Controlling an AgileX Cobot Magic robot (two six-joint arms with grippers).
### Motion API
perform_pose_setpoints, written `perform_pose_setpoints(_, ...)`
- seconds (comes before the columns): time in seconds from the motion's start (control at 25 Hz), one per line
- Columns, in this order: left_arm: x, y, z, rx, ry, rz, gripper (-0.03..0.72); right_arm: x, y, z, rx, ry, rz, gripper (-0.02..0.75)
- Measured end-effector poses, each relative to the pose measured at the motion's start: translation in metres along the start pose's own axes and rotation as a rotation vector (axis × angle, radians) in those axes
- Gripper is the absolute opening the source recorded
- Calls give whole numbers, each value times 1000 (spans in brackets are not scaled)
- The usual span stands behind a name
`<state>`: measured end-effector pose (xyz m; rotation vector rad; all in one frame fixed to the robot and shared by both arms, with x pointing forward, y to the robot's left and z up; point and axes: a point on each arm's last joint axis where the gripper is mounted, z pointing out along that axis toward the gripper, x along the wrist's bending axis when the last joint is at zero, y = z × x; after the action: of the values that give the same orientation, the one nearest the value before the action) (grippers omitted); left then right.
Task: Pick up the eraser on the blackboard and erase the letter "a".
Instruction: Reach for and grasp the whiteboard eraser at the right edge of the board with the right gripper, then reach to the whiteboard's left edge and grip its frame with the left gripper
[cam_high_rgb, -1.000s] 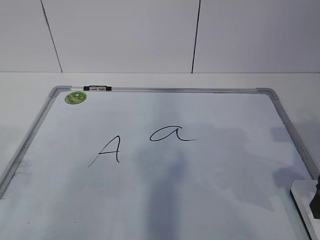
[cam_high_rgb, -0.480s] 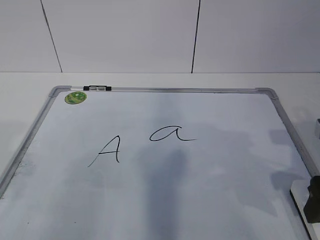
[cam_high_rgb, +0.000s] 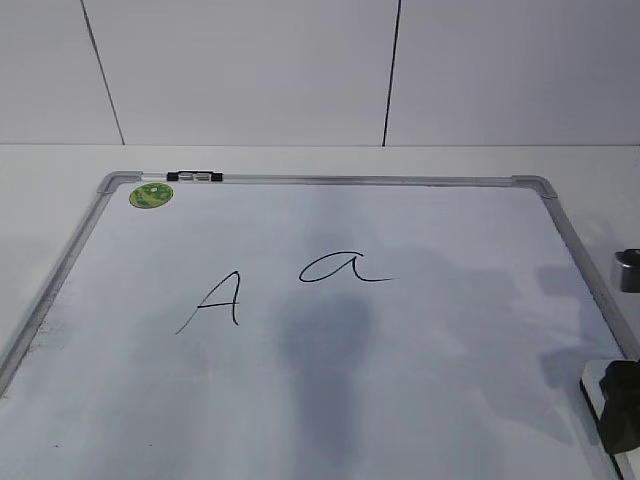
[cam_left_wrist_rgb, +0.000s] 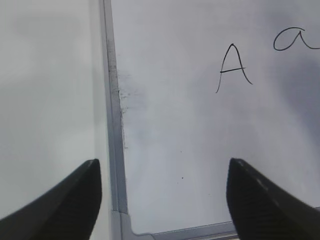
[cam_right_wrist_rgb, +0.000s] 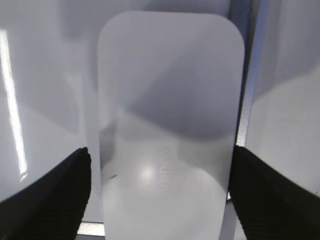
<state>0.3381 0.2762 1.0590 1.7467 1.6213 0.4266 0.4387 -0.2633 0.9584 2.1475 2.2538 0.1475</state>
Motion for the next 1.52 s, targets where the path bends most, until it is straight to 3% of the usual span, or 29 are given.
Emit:
perform_pose_setpoints(0.6, 0, 0, 0, -3, 0, 0, 584, -1, 7, 15, 18, -21, 8, 664)
perform_pose_setpoints(0.84, 0, 1, 0, -6, 0, 0, 584, -1, 9, 18, 22, -22, 10, 575)
perform_pose_setpoints(1.52, 0, 1, 0, -7, 1, 0, 580, -1, 10, 16, 38, -23, 12, 572)
